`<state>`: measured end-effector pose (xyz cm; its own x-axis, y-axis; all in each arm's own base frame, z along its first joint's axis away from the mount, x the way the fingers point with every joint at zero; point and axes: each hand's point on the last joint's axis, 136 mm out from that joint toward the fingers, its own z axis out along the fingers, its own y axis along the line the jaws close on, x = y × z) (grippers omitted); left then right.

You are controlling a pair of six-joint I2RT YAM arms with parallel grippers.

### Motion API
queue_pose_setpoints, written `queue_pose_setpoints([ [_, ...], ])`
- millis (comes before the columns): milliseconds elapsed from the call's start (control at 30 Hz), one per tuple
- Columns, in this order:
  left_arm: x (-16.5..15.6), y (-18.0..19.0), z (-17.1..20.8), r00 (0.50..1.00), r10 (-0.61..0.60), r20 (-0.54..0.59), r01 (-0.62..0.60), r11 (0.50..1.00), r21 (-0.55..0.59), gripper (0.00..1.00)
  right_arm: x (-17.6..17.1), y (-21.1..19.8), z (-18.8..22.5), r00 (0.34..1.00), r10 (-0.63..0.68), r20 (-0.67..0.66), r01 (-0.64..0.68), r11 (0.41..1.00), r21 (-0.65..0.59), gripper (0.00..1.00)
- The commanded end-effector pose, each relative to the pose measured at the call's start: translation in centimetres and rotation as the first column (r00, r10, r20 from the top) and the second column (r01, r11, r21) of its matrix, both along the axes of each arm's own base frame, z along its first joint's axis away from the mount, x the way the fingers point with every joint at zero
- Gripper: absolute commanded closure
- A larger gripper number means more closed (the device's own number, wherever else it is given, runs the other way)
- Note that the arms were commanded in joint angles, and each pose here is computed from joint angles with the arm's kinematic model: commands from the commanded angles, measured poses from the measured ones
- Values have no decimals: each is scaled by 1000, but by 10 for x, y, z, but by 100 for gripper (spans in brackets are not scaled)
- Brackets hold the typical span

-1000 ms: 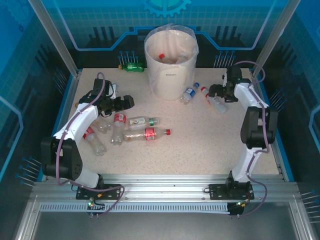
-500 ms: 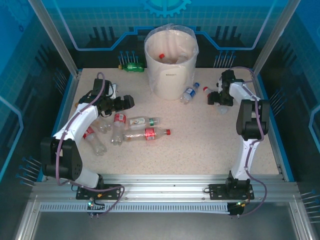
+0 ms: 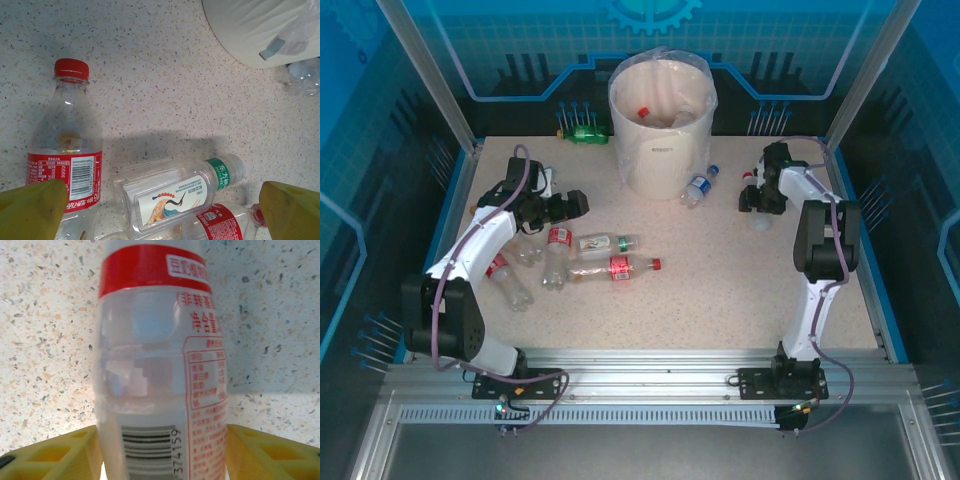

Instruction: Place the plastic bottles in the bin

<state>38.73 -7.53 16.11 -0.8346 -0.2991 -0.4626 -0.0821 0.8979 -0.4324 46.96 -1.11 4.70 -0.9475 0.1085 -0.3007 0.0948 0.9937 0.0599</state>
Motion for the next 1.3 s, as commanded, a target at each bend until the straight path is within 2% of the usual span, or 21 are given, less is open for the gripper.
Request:
queue_pose_setpoints([
  [0,-2,1,11,999,-3,32,4,1000,-18,1,-3,2,24,999,-15,43,14,1000,12,40],
  [333,-4,-4,19,998,-14,54,17,999,-52,1,-18,12,55,992,-62,112,53,996,77,44],
  [600,-4,-6,17,999,-20,44,22,998,-64,1,-37,15,144,958,-57,281,32,995,91,47],
  [800,-4,-6,17,999,-21,41,23,998,-62,1,-50,26,231,887,-67,458,4,991,137,48],
  [1033,-5,-7,20,999,-18,50,22,997,-71,1,-62,63,323,766,-34,642,-115,975,189,50],
  [1267,-5,-7,15,999,-22,35,24,997,-68,1,-40,115,375,683,59,728,-300,932,205,50],
])
